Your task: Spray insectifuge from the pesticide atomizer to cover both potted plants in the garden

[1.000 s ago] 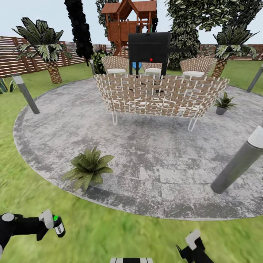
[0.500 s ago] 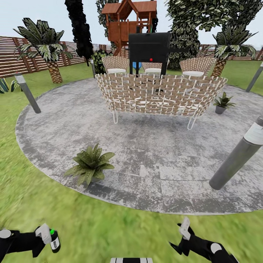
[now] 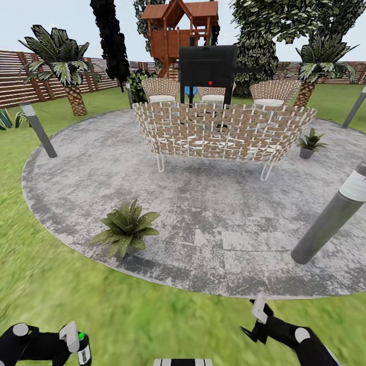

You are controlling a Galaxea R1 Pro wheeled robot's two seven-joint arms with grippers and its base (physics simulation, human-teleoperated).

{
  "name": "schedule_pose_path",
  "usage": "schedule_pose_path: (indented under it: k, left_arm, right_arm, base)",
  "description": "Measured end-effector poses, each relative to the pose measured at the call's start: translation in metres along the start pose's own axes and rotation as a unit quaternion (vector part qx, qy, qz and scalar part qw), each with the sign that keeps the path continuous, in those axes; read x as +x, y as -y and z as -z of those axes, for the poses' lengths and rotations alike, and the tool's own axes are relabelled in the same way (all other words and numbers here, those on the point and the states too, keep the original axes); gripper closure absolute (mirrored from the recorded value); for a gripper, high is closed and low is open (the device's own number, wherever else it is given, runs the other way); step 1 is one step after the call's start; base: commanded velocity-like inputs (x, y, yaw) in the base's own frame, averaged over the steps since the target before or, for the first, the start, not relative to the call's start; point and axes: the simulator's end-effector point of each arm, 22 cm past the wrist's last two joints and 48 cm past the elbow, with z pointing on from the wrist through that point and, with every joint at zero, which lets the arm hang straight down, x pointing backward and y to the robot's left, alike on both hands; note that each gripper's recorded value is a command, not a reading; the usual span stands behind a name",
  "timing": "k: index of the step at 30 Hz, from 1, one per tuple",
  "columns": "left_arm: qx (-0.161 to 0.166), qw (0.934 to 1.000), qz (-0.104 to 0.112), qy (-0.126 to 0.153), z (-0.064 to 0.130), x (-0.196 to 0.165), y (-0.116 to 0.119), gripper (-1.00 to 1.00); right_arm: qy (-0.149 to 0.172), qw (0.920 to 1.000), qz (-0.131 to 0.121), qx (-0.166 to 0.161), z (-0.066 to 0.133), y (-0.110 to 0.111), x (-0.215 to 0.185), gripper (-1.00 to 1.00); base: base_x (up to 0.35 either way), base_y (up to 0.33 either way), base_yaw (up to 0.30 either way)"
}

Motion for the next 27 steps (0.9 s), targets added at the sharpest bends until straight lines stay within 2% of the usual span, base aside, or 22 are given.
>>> schedule_pose_path:
  k: [1,3,6,8,11,13,16,18,20,21,27]
  left_arm:
    - [0.000,0.9999,-0.013,-0.006,0.001,-0.010,-0.006,1.00]
    - [-0.006,0.9997,-0.020,-0.010,0.006,-0.029,-0.021,1.00]
    - [-0.014,0.9997,-0.017,-0.008,0.010,-0.058,-0.036,1.00]
    - [-0.013,0.9993,-0.036,0.003,0.011,-0.095,-0.045,1.00]
    - [0.004,0.9984,-0.055,0.009,0.000,-0.148,-0.039,1.00]
    - [0.008,0.9978,-0.066,0.008,-0.003,-0.174,-0.038,1.00]
    - [0.020,0.9952,-0.096,0.005,-0.014,-0.218,-0.026,1.00]
    - [0.026,0.9944,-0.103,0.006,-0.018,-0.237,-0.019,1.00]
    - [0.037,0.9924,-0.117,0.001,-0.014,-0.253,-0.015,1.00]
    - [0.041,0.9918,-0.121,-0.002,-0.013,-0.255,-0.014,1.00]
    - [0.045,0.9909,-0.127,-0.006,-0.012,-0.258,-0.013,1.00]
  right_arm:
    - [0.000,0.9997,0.023,-0.008,-0.003,-0.001,-0.008,-1.00]
    - [-0.004,0.9987,0.047,-0.018,-0.006,-0.002,-0.015,-1.00]
    - [-0.012,0.9983,0.056,-0.012,-0.010,0.013,-0.027,-1.00]
    - [-0.007,0.9970,0.077,-0.011,-0.017,0.027,-0.058,-1.00]
    - [-0.001,0.9944,0.104,-0.020,-0.027,0.042,-0.112,-1.00]
    - [0.013,0.9933,0.112,-0.025,-0.033,0.049,-0.149,-1.00]
    - [0.060,0.9895,0.127,-0.035,-0.043,0.055,-0.230,-1.00]
    - [0.070,0.9890,0.124,-0.041,-0.045,0.054,-0.258,-1.00]
    - [0.060,0.9907,0.110,-0.053,-0.042,0.061,-0.272,-1.00]
    - [0.058,0.9908,0.108,-0.057,-0.040,0.064,-0.275,1.00]
    - [0.060,0.9906,0.104,-0.066,-0.036,0.069,-0.287,1.00]
  base:
    - [0.000,0.000,0.000]
    - [0.000,0.000,0.000]
    - [0.000,0.000,0.000]
    - [0.000,0.000,0.000]
    - [0.000,0.000,0.000]
    - [0.000,0.000,0.000]
    - [0.000,0.000,0.000]
    - [0.000,0.000,0.000]
    - [0.000,0.000,0.000]
    - [0.000,0.000,0.000]
    - [0.000,0.000,0.000]
